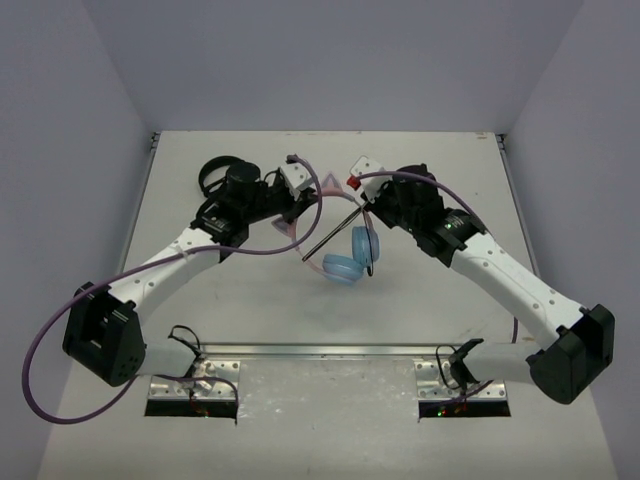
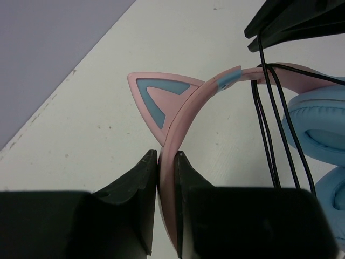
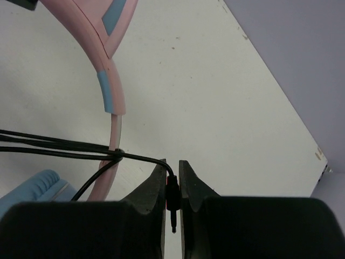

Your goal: Wrap the headphones

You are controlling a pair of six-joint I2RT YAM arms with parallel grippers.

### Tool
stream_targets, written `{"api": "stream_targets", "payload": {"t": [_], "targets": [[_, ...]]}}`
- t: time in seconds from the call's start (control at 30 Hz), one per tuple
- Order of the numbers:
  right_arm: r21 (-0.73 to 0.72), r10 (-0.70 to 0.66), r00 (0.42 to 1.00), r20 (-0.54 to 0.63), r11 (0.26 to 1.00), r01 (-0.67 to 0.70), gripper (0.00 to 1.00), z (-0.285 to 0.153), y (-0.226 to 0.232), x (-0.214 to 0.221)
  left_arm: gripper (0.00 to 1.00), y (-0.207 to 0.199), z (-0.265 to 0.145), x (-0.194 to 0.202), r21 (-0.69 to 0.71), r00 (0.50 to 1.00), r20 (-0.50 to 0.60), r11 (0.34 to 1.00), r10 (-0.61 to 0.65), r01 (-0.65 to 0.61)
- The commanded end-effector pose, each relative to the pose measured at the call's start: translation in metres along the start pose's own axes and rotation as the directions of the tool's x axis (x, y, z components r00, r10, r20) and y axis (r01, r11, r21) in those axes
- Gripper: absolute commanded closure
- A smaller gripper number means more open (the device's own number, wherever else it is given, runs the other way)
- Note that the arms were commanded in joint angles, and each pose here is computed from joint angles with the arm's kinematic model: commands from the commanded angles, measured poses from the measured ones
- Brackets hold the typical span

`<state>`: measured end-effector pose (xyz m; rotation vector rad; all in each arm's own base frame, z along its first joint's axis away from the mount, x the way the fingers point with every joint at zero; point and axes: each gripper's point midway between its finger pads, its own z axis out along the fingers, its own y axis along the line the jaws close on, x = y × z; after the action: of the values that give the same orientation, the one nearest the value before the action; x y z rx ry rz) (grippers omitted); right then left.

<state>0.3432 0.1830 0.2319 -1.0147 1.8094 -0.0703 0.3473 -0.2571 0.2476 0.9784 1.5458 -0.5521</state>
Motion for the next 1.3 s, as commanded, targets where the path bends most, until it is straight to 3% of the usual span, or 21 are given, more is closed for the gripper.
{"api": "stream_targets", "payload": {"t": [0.0,0.33,0.57,1.27], "targets": [[0.148,0.082,0.994,0.071,0.985,-0.091,0.99,-0.008,-0.042,-0.012,1.00,0.007,-0.010,-0.042,0.008,0.994,0.111,1.000,-0.003,0.002],[0.062,0.200,0.976,0.088,0.977,-0.206,0.95,0.004,-0.029,-0.001,1.00,0.004,-0.011,-0.053,0.075,0.990,0.133,0.996,-0.056,0.046],[0.017,0.285,0.956,0.068,0.958,-0.287,0.84,0.015,-0.013,0.019,0.99,0.005,-0.007,-0.053,0.093,0.988,0.135,0.994,-0.074,0.061],[-0.050,0.616,0.785,-0.071,0.784,-0.619,0.52,0.036,0.018,0.097,1.00,-0.003,0.016,-0.045,0.205,0.987,0.100,0.973,-0.129,0.106]]}}
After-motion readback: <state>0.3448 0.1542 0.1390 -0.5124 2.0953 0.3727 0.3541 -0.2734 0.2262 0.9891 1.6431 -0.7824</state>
